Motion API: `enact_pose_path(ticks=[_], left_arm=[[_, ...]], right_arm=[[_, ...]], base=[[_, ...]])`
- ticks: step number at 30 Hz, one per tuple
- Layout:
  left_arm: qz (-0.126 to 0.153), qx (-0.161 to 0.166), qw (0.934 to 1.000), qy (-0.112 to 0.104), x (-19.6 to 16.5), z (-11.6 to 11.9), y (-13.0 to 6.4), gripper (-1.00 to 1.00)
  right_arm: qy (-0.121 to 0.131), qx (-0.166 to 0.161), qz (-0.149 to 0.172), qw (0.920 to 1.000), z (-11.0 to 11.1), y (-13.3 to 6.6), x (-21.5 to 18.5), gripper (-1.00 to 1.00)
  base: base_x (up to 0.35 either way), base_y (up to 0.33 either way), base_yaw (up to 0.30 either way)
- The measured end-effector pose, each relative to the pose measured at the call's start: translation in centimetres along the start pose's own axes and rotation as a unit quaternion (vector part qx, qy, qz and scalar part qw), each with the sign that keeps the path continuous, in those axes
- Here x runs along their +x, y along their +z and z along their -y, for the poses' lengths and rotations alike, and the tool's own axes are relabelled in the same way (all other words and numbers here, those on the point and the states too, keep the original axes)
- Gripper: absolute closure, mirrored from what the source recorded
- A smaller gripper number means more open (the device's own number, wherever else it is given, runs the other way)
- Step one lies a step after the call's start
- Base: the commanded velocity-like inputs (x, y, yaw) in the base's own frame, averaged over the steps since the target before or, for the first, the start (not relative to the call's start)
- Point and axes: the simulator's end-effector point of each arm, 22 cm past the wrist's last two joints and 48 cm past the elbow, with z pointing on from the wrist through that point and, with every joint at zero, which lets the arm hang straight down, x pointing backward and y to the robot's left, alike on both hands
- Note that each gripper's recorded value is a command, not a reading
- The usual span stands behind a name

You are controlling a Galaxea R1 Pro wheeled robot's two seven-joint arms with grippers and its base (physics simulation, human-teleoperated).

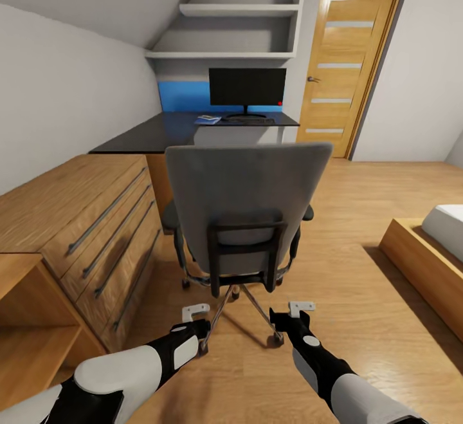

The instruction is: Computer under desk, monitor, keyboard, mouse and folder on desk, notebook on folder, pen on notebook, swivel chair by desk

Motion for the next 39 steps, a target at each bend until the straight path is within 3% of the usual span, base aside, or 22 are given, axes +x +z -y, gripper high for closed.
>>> enact_pose_path(ticks=[9, 25, 36, 39], left_arm=[[0.008, 0.001, 1.0000, 0.000, 1.3, -0.1, 1.3, -1.00], [0.023, -0.001, 0.9997, -0.005, 3.1, -0.6, 3.6, -1.00], [0.040, 0.003, 0.9992, -0.004, -0.7, 0.1, 4.9, -1.00], [0.032, 0.003, 0.9995, -0.001, -0.9, 0.2, 5.4, -1.00]], right_arm=[[0.012, -0.002, 0.082, 0.9966, -0.3, 0.6, -2.7, -1.00], [0.014, -0.008, 0.113, 0.9935, -0.7, 1.7, -1.6, -1.00], [0.012, -0.028, 0.063, 0.9975, -2.3, 3.1, -2.4, -1.00], [0.013, -0.029, 0.053, 0.9981, -2.4, 3.4, -2.1, -1.00]], base=[[0.000, 0.000, 0.000], [0.000, 0.000, 0.000], [0.000, 0.000, 0.000], [0.000, 0.000, 0.000]])
